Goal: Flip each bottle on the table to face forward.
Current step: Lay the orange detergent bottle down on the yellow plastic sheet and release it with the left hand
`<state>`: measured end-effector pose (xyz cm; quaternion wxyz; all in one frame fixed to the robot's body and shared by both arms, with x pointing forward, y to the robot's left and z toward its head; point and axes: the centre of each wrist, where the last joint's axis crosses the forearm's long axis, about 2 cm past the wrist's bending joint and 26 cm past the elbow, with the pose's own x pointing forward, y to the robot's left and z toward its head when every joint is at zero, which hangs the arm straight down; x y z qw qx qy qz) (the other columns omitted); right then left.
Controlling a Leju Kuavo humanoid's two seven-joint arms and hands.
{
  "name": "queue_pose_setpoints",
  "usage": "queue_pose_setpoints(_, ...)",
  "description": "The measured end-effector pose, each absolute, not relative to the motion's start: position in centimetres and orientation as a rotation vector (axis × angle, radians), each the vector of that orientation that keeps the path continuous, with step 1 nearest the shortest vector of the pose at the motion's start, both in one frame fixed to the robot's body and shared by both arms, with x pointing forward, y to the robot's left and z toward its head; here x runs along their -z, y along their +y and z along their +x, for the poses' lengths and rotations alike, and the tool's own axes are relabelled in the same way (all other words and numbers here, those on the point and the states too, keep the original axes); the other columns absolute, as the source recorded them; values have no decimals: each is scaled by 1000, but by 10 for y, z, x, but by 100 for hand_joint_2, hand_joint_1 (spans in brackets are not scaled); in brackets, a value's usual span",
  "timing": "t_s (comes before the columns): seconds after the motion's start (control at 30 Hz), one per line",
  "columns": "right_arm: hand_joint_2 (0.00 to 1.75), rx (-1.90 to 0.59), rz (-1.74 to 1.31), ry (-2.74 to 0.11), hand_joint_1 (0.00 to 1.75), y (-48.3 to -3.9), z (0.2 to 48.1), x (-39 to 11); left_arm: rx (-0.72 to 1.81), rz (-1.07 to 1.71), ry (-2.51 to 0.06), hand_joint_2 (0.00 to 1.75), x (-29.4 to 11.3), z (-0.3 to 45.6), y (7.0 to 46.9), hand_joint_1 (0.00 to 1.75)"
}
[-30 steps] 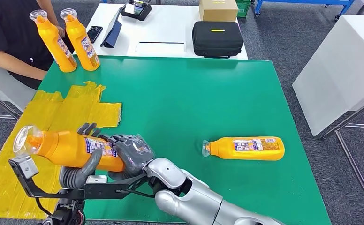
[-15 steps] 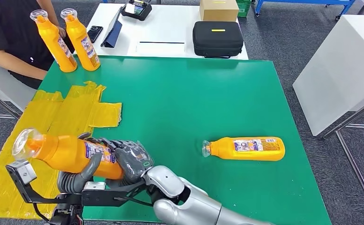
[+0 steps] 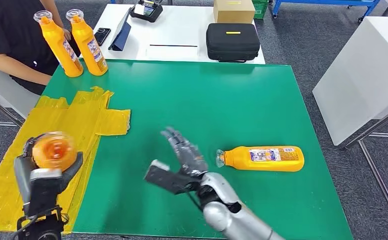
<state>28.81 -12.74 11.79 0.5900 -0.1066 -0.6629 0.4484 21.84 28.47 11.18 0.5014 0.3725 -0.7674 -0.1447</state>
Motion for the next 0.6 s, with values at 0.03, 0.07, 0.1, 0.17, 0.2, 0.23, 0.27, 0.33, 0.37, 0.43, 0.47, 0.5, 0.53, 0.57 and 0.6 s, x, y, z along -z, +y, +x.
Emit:
queue_pose_setpoints(0.03,0,-1020,-250,-1548,0,-134,288,-120,420,972,-1829,175,-107,222,288,175)
queue_pose_setpoints(0.07,0,-1002,-251,-1552,0,-140,288,-121,482,1030,-1805,175,-103,226,291,175)
queue_pose_setpoints(0.1,0,-988,-253,-1555,0,-145,287,-121,545,1083,-1778,175,-99,230,293,175)
queue_pose_setpoints(0.17,0,-971,-250,-1561,0,-151,283,-122,678,1183,-1715,175,-90,238,296,175)
queue_pose_setpoints(0.2,0,-964,-248,-1564,0,-153,281,-121,750,1225,-1683,175,-86,242,296,175)
queue_pose_setpoints(0.23,0,-959,-246,-1568,0,-155,278,-121,813,1256,-1655,175,-81,245,297,175)
queue_pose_setpoints(0.27,0,-953,-244,-1572,0,-156,276,-121,866,1275,-1628,175,-76,248,296,175)
queue_pose_setpoints(0.33,0,-942,-241,-1579,0,-159,271,-122,945,1287,-1579,175,-67,253,296,175)
queue_pose_setpoints(0.37,0,-936,-240,-1582,0,-161,268,-122,980,1285,-1554,175,-62,256,296,166)
queue_pose_setpoints(0.43,0,-923,-239,-1592,0,-164,263,-122,1052,1267,-1503,175,-52,259,295,150)
queue_pose_setpoints(0.47,0,-917,-238,-1598,0,-166,261,-123,1084,1253,-1478,175,-47,259,295,106)
queue_pose_setpoints(0.5,0,-911,-237,-1603,0,-168,258,-124,1114,1237,-1455,131,-41,258,294,71)
queue_pose_setpoints(0.53,0,-906,-236,-1606,0,-170,256,-124,1139,1223,-1435,87,-36,257,294,35)
queue_pose_setpoints(0.57,0,-901,-236,-1609,0,-172,254,-124,1160,1210,-1418,44,-32,256,293,0)
queue_pose_setpoints(0.6,0,-898,-236,-1611,0,-173,252,-124,1179,1199,-1404,0,-28,255,293,0)
